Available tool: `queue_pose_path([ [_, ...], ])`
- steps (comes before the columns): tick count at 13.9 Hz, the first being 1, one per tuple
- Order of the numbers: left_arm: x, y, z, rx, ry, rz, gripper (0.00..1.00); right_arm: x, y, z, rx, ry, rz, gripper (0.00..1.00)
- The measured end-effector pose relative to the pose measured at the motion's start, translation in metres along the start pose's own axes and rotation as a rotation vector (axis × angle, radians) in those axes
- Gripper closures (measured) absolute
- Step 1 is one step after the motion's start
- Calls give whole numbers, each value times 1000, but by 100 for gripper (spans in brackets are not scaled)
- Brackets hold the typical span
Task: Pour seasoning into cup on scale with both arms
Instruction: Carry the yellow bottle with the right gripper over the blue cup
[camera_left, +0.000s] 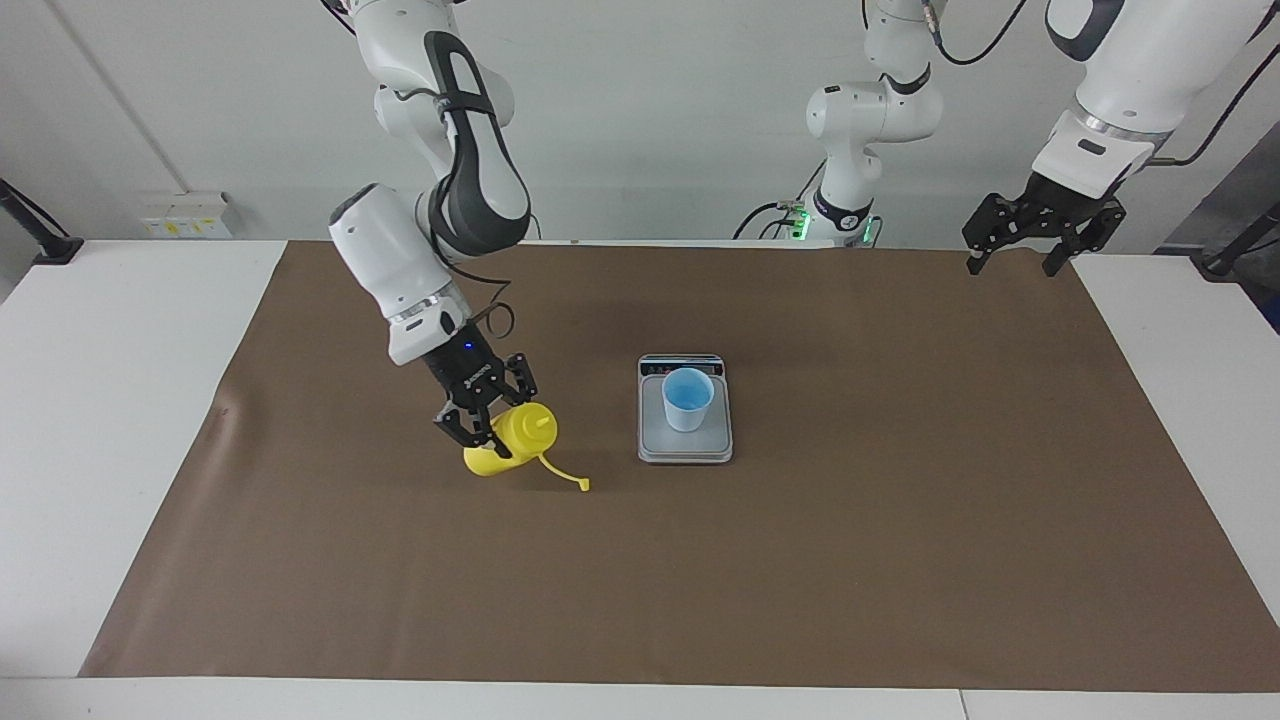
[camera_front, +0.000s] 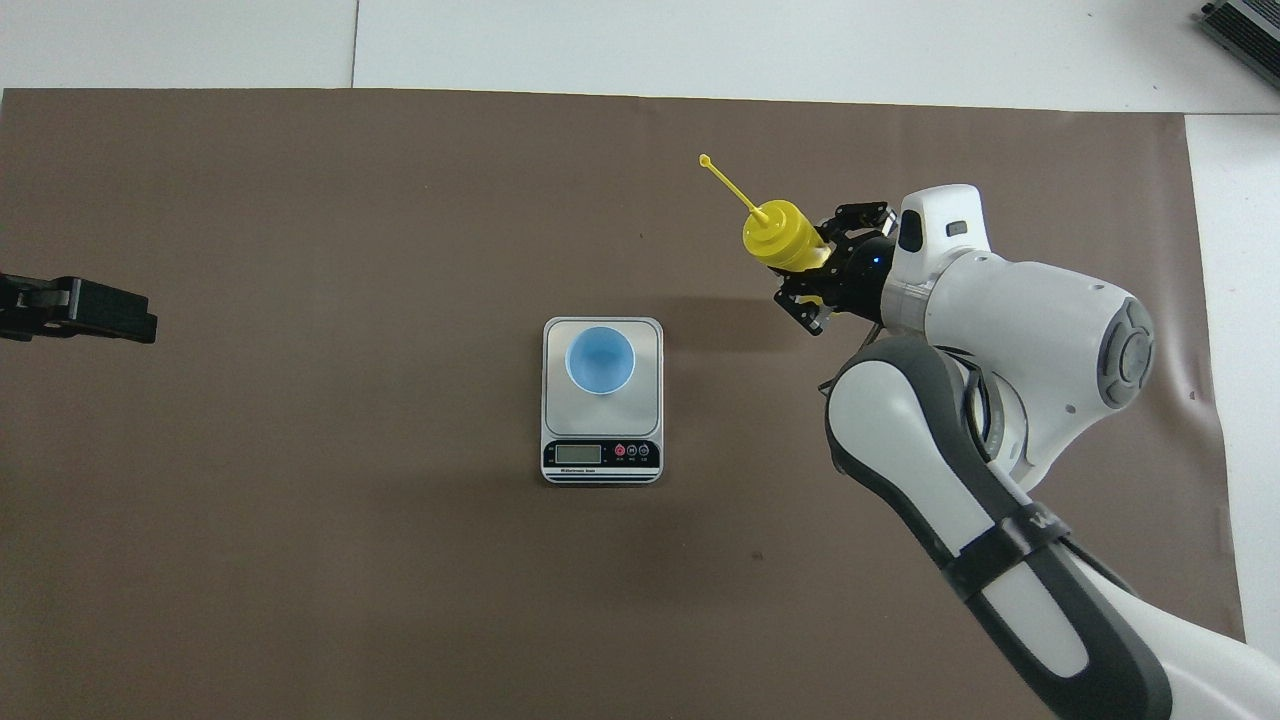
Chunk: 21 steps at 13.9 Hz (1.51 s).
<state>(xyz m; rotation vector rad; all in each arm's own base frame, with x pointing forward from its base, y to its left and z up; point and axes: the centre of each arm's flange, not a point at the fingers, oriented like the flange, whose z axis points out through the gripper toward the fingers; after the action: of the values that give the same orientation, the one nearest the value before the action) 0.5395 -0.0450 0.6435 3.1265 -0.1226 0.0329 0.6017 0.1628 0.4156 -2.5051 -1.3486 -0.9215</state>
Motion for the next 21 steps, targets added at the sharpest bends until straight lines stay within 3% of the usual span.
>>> queue_pose_path([
  [8,0,0,0,0,0,0,0,46,-58,15,-157,-225,-129,51],
  [12,0,0,0,0,0,0,0,60,-98,27,-245,-304,-268,51],
  [21,0,0,0,0,0,0,0,72,-141,38,-318,-442,-578,51],
])
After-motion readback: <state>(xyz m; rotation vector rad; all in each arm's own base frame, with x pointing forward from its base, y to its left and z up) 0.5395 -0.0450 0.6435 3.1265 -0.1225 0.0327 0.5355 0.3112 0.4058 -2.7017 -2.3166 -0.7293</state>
